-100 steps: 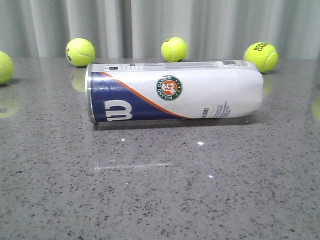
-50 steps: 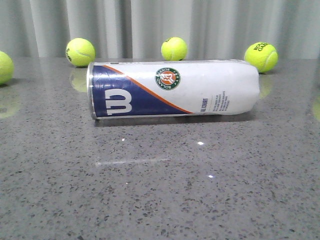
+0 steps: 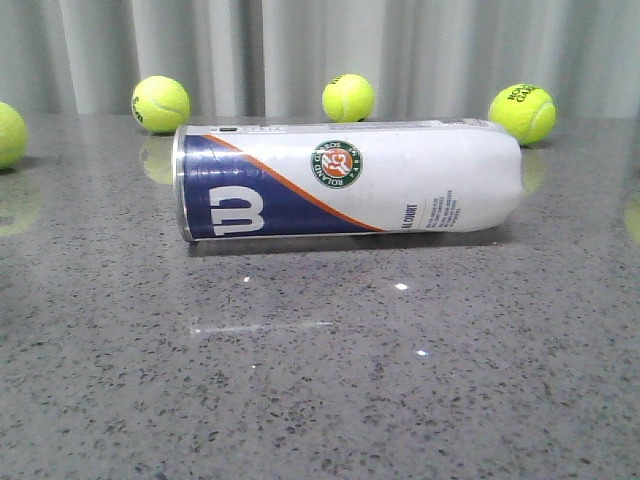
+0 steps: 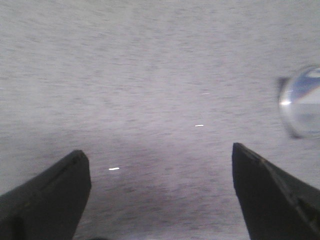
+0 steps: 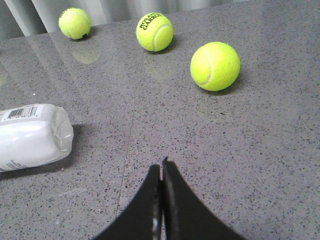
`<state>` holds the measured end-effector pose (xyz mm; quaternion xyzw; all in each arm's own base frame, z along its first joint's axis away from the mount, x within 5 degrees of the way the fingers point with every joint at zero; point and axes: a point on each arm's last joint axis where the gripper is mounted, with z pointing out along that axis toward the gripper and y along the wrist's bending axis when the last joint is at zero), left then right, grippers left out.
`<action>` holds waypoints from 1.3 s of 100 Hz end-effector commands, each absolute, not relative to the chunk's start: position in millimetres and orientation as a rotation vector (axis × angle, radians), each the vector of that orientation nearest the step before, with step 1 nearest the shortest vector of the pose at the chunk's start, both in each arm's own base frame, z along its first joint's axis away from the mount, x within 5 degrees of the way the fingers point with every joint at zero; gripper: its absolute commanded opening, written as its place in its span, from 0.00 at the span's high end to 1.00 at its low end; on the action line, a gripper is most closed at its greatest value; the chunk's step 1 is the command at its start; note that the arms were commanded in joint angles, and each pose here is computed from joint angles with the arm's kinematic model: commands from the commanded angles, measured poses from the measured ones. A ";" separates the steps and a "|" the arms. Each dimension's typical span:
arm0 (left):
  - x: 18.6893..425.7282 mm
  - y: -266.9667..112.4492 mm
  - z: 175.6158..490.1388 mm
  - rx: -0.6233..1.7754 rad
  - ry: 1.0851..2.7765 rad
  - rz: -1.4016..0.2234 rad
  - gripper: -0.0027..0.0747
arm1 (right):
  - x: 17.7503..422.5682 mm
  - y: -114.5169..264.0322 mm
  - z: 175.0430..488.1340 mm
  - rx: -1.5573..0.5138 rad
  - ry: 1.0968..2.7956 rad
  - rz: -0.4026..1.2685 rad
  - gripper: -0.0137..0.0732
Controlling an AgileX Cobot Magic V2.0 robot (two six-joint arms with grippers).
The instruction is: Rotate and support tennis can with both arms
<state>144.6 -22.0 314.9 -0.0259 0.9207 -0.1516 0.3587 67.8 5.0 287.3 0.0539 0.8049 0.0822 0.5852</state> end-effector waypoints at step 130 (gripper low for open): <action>269.7 -132.7 274.4 0.063 2.397 -1.547 0.24 | 69.3 4.8 301.7 0.118 1.786 0.191 0.92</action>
